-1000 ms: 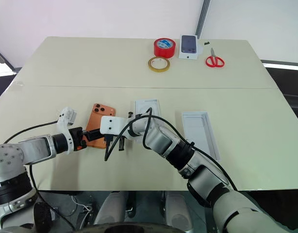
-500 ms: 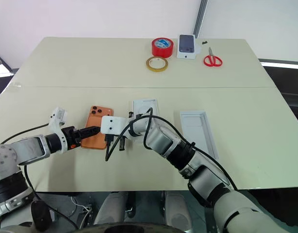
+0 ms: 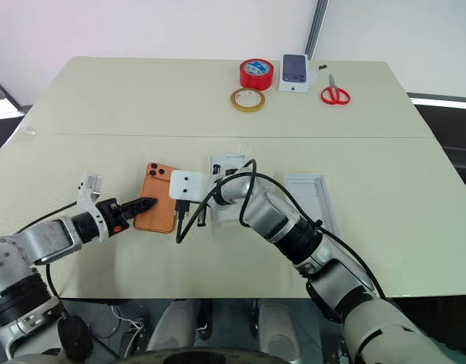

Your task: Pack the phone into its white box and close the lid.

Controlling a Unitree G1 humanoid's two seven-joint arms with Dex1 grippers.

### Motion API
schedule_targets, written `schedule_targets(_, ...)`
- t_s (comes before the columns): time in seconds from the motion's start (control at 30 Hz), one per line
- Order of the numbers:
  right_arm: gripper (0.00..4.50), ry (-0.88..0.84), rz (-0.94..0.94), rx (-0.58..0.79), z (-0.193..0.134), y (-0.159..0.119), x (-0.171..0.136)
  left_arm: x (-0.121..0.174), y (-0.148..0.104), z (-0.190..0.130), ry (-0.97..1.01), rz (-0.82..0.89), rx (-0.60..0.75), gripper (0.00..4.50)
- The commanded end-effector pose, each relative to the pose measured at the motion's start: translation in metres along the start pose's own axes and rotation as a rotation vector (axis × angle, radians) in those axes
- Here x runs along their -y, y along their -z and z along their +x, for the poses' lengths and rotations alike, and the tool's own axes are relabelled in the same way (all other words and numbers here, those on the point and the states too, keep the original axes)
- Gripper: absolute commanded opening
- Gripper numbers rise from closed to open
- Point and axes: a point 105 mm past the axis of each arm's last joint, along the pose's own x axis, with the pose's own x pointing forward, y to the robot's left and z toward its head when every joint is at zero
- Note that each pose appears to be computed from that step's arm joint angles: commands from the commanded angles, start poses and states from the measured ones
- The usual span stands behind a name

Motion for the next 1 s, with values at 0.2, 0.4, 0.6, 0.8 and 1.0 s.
schedule_targets(0.2, 0.00, 0.082, -0.018, 0.071, -0.045, -0.011, 0.028, 0.025, -0.009, 0.009, 0.100, -0.086, 0.107, 0.05)
schedule_targets(0.4, 0.00, 0.125, 0.000, 0.062, -0.083, 0.008, 0.046, 0.070, -0.014, 0.026, 0.215, -0.192, 0.187, 0.05)
schedule_targets(0.6, 0.00, 0.183, 0.057, 0.004, -0.107, 0.036, 0.056, 0.092, 0.001, 0.058, 0.219, -0.239, 0.134, 0.05)
schedule_targets(0.8, 0.00, 0.237, 0.092, -0.073, -0.123, 0.060, 0.059, 0.100, 0.016, 0.087, 0.209, -0.235, 0.058, 0.05)
schedule_targets(1.0, 0.00, 0.258, 0.099, -0.079, -0.125, 0.060, 0.062, 0.094, 0.027, 0.094, 0.173, -0.210, -0.001, 0.05)
